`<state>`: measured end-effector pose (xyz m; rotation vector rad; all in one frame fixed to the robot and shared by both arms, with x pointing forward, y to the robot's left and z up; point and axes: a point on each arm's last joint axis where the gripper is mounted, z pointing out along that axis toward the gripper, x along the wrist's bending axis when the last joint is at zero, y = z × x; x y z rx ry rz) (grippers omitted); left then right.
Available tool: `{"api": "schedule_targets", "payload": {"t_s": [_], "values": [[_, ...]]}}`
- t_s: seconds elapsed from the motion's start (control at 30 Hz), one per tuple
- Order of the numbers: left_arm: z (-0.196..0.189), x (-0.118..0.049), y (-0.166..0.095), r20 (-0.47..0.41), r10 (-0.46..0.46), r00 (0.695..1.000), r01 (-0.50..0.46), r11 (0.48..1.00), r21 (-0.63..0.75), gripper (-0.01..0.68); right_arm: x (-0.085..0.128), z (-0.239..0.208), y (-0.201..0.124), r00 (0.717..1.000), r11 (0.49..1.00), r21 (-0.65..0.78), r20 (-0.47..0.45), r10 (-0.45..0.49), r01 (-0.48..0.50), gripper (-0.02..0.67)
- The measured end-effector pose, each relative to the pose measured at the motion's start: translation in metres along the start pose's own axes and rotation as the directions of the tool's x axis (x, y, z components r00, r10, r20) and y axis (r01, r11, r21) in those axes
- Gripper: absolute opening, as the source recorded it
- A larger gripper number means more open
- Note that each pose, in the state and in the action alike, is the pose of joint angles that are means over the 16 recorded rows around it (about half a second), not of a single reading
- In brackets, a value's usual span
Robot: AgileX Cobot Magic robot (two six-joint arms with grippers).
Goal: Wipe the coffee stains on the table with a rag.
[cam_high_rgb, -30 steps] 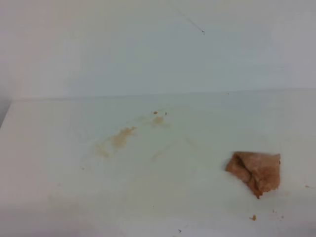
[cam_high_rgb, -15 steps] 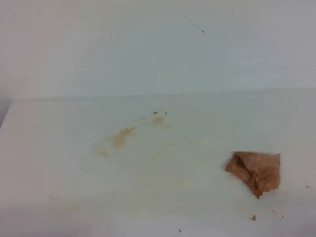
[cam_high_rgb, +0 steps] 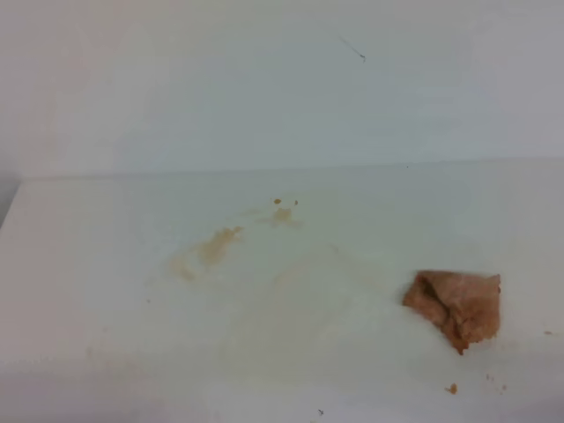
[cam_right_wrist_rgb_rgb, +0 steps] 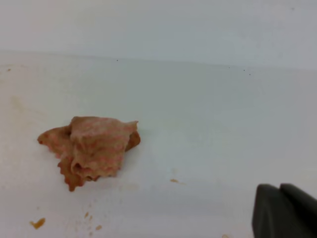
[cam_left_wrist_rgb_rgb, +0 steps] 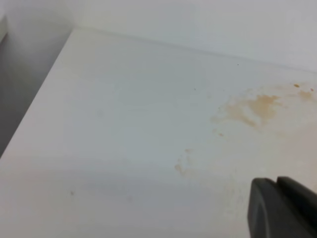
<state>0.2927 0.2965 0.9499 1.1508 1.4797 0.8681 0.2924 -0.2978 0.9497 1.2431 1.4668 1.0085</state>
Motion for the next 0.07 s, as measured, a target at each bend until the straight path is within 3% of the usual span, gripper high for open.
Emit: {"api": "schedule_targets", "payload": {"t_s": [0.07], "values": [[0.0000, 0.0000, 0.0000, 0.000, 0.000, 1.000, 0.000, 1.000, 0.000, 0.001, 0.0000, 0.0000, 0.0000, 1.000, 1.000, 0.000, 0.000, 0.000, 0.000, -0.003]]}}
